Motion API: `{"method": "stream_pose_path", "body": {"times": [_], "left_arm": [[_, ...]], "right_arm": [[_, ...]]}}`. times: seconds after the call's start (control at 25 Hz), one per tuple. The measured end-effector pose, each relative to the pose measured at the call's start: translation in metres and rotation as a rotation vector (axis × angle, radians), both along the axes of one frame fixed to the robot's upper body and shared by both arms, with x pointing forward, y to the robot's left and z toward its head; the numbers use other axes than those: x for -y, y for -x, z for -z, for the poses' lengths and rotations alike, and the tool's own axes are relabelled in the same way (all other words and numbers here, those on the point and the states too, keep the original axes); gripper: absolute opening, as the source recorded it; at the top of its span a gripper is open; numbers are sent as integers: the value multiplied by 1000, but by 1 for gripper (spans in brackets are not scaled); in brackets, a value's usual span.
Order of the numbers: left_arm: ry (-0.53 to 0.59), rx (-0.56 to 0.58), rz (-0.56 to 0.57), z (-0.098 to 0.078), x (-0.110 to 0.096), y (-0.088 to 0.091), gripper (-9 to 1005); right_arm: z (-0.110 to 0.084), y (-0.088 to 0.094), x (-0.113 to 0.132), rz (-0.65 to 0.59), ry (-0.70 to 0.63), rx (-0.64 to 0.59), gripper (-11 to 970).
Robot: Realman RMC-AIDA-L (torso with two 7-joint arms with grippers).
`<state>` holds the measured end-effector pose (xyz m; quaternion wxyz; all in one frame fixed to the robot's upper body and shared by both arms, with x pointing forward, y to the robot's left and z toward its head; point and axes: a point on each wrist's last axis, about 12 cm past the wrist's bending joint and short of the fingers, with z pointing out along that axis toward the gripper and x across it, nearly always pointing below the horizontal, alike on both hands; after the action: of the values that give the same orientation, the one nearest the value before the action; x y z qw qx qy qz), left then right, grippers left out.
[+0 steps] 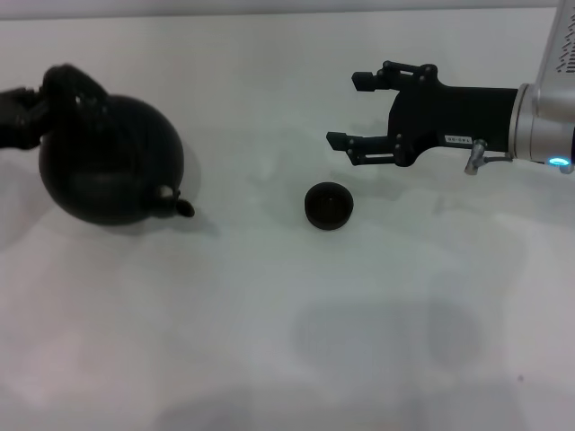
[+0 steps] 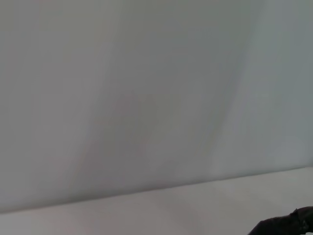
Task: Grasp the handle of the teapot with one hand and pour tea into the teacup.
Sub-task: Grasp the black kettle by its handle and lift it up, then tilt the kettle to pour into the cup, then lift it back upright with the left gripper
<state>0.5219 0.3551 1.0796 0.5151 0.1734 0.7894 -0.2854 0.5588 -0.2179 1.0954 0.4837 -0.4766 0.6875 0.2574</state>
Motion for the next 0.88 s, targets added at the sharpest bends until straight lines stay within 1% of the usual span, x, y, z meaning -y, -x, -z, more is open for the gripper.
{"method": "stream_pose_path", "body": {"times": [0.24,0.32,0.4,0.52,0.72,0.88], "left_arm": [[-61,46,81,-32,12,-17,186],[-99,60,109,-44,19,-24,186],[-136,66,130,-52,25,-30,186],[-194,60,146,-60,35,-40,186],[-253,44,138,-69,48,-54,184],[-303,60,150,-73,59,-63,183]], "right_arm": [[-1,0,0,-1,-14,12,871],[-2,0,0,-2,-22,20,871],[-3,0,0,-2,-30,28,871],[-3,1,1,1,-40,37,871],[-3,2,3,4,-42,42,871],[-3,3,4,8,-48,50,871]]}}
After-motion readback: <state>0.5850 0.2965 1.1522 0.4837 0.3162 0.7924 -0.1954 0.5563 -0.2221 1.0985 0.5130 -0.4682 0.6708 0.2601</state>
